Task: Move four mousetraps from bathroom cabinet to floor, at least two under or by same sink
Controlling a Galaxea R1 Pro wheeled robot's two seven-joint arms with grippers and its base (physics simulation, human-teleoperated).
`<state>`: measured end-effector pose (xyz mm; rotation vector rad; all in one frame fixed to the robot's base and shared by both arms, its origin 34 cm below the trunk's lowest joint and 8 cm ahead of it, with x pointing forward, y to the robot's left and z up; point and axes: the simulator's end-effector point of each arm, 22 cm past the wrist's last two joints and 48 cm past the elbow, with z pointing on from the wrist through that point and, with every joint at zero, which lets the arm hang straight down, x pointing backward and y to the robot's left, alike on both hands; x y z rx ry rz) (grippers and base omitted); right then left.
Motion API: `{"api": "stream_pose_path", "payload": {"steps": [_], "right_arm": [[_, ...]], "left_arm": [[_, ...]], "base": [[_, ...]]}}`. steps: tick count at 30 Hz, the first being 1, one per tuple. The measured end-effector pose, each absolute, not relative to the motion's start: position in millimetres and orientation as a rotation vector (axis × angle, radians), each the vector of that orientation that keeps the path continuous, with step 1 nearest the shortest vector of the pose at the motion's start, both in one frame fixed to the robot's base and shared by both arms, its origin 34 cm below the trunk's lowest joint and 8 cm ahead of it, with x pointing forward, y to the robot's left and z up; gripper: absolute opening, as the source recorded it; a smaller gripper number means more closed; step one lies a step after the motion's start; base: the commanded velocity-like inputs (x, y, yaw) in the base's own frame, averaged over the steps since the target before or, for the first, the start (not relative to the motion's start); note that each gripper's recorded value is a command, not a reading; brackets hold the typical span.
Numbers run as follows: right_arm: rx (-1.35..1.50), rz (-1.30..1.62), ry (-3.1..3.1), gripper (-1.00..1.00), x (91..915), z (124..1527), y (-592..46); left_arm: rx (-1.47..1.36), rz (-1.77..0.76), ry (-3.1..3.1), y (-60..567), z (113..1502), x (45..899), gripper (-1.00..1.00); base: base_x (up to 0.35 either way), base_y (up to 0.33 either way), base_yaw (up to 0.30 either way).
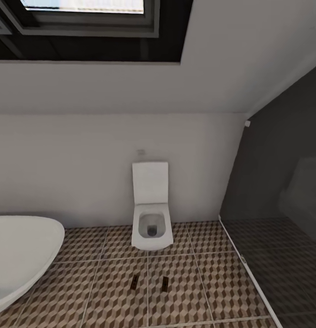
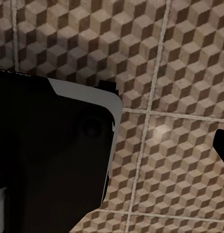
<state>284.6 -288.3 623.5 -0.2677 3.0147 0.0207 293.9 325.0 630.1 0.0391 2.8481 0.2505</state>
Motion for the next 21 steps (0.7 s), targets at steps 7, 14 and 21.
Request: {"api": "stream_pose_path", "payload": {"steps": [7, 14, 21], "right_arm": [[-0.267, 0.019, 3.003, 1.00, 289, 625, -288], [-0.266, 0.023, 2.992, 1.00, 293, 627, -285], [-0.265, 0.025, 2.980, 1.00, 297, 629, -284]], "left_arm": [[0.038, 0.250, 2.837, 325, 632, 298, 1.00], [0.036, 0.249, 2.825, 325, 634, 302, 1.00], [0.035, 0.248, 2.814, 325, 637, 307, 1.00]], "base": [[0.000, 0.000, 0.000], [0.000, 0.000, 0.000], [0.000, 0.000, 0.000]]}}
